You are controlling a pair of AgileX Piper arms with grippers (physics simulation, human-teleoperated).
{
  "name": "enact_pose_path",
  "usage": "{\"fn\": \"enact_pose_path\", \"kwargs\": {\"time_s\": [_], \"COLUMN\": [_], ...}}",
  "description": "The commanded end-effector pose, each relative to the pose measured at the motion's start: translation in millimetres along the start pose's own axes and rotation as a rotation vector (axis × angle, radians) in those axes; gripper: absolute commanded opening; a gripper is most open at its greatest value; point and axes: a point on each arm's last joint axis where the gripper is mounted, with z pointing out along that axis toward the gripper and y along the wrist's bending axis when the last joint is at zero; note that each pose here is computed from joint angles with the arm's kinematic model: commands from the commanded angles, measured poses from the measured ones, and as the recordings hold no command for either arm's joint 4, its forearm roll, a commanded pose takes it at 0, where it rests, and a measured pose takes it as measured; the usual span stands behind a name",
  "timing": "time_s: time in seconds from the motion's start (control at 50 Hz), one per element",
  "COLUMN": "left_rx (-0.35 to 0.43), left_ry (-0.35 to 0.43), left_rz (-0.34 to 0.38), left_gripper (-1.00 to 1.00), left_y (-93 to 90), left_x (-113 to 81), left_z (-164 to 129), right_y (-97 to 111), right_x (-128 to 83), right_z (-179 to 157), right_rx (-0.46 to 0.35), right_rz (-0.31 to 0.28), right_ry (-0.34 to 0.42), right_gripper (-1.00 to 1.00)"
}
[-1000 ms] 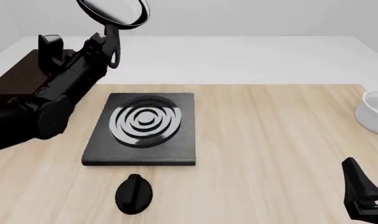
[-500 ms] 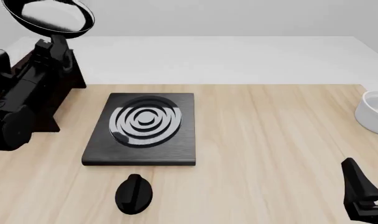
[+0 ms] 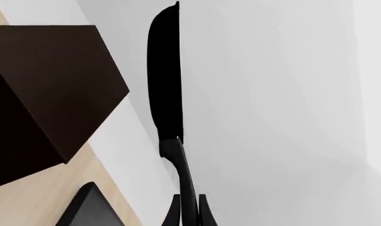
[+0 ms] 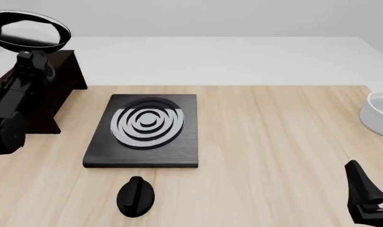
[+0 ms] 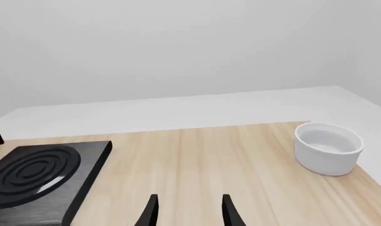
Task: Put the frying pan on top of the cabinet.
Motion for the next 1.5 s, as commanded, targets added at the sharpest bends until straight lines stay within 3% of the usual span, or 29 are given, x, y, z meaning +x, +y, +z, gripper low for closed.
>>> {"fn": "enact_pose_path", "kwargs": {"time_s": [0.02, 0.14, 0.22, 0.26, 0.28, 0.44, 0.88, 1.5], "left_rx": [0.033, 0.047, 0.043, 0.040, 0.034, 0.023, 0.016, -0.041], "left_ry": [-0.050, -0.085, -0.080, -0.075, -0.083, -0.078, -0.085, -0.080], "left_rz": [0.005, 0.028, 0.013, -0.030, -0.001, -0.024, -0.027, -0.047], "left_gripper": [-1.00, -1.00, -1.00, -1.00, -1.00, -1.00, -1.00, -1.00], "left_y": [1.7, -1.6, 1.1, 10.5, 8.1, 20.8, 31.2, 57.8], "left_x": [-15.1, -25.4, -23.8, -19.4, -23.4, -19.2, -20.5, -16.4], "left_z": [10.2, 12.1, 14.9, 18.5, 18.4, 28.5, 49.4, 57.7], "right_y": [0.2, 0.3, 0.3, 0.4, 0.9, 0.6, 0.6, 0.6], "right_x": [0.1, 0.1, 0.1, 0.1, -0.3, -0.2, 0.2, 0.3], "right_z": [0.1, 0.2, 0.2, 0.2, -0.2, -0.1, 0.4, 0.7], "right_rx": [-0.003, -0.005, -0.005, -0.006, -0.016, -0.010, -0.010, -0.010], "right_rz": [-0.005, -0.008, -0.009, -0.012, -0.025, -0.022, -0.018, -0.018], "right_ry": [0.001, 0.002, 0.002, 0.002, -0.003, -0.002, 0.004, 0.007], "right_gripper": [1.00, 1.00, 1.00, 1.00, 1.00, 1.00, 1.00, 1.00]}}
